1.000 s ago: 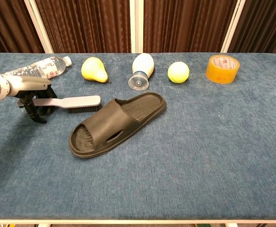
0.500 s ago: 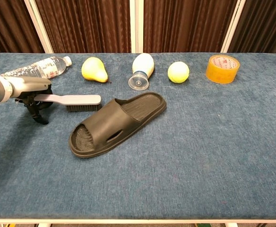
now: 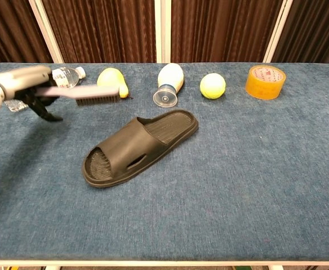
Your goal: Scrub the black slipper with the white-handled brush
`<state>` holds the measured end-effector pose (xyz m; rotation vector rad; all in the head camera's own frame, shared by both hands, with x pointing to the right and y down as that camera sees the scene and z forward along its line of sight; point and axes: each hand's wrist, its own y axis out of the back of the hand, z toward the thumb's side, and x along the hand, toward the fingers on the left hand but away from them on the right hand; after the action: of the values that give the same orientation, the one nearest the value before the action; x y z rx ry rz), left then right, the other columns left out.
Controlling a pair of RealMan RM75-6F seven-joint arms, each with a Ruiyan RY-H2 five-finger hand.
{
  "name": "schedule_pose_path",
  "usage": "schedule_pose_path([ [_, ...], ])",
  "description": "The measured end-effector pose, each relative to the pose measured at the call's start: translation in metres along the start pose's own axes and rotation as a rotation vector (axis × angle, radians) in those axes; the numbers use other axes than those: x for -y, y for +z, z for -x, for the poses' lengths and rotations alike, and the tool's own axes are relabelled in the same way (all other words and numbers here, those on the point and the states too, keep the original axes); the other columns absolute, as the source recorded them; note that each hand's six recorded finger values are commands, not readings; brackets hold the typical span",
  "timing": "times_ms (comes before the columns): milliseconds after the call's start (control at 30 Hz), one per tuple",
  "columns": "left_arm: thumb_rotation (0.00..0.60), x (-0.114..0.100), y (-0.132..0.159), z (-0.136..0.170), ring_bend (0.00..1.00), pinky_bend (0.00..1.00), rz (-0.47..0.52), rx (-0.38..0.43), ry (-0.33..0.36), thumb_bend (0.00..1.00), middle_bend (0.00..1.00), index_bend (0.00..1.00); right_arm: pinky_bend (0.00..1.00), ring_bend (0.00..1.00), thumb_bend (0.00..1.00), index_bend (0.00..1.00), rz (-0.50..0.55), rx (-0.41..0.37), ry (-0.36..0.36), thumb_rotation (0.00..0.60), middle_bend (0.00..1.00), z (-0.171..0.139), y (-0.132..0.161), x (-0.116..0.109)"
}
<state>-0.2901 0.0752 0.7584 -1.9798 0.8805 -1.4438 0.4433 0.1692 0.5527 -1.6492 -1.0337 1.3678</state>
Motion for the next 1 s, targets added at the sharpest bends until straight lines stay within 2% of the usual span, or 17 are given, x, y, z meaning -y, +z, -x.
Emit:
schedule_pose_path([
  [167, 0.600, -0.021, 0.003, 0.013, 1.00, 1.00, 0.091, 0.091, 0.140, 0.69, 1.00, 1.00, 0.03, 0.01, 0.09, 0.00, -0.017, -0.044, 0.033, 0.600, 0.12, 0.007, 0.012, 0.005],
  [233, 0.600, -0.027, 0.004, 0.020, 1.00, 1.00, 0.099, 0.130, 0.195, 0.72, 1.00, 1.00, 0.03, 0.01, 0.09, 0.00, -0.022, -0.066, 0.050, 0.600, 0.12, 0.011, 0.019, 0.008],
  [300, 0.600, -0.029, 0.005, 0.026, 1.00, 1.00, 0.104, 0.161, 0.223, 0.77, 1.00, 1.00, 0.03, 0.01, 0.09, 0.00, -0.025, -0.093, 0.069, 0.600, 0.12, 0.015, 0.026, 0.011],
  [467, 0.600, -0.025, 0.007, 0.037, 1.00, 1.00, 0.144, 0.222, 0.211, 0.80, 1.00, 1.00, 0.03, 0.01, 0.09, 0.00, -0.029, -0.162, 0.121, 0.600, 0.12, 0.028, 0.048, 0.023],
  [633, 0.600, -0.008, 0.007, 0.049, 1.00, 1.00, 0.027, 0.266, 0.144, 0.80, 1.00, 1.00, 0.03, 0.01, 0.09, 0.00, -0.026, -0.248, 0.189, 0.600, 0.12, 0.046, 0.076, 0.041],
  [833, 0.600, 0.008, 0.004, 0.060, 1.00, 1.00, -0.045, 0.287, 0.110, 0.80, 1.00, 1.00, 0.03, 0.00, 0.09, 0.00, -0.039, -0.403, 0.298, 0.600, 0.09, 0.085, 0.137, 0.073],
  [1000, 0.600, 0.011, 0.005, 0.067, 1.00, 1.00, -0.060, 0.314, 0.115, 0.80, 1.00, 1.00, 0.02, 0.00, 0.08, 0.00, -0.073, -0.532, 0.406, 0.600, 0.06, 0.127, 0.207, 0.107],
])
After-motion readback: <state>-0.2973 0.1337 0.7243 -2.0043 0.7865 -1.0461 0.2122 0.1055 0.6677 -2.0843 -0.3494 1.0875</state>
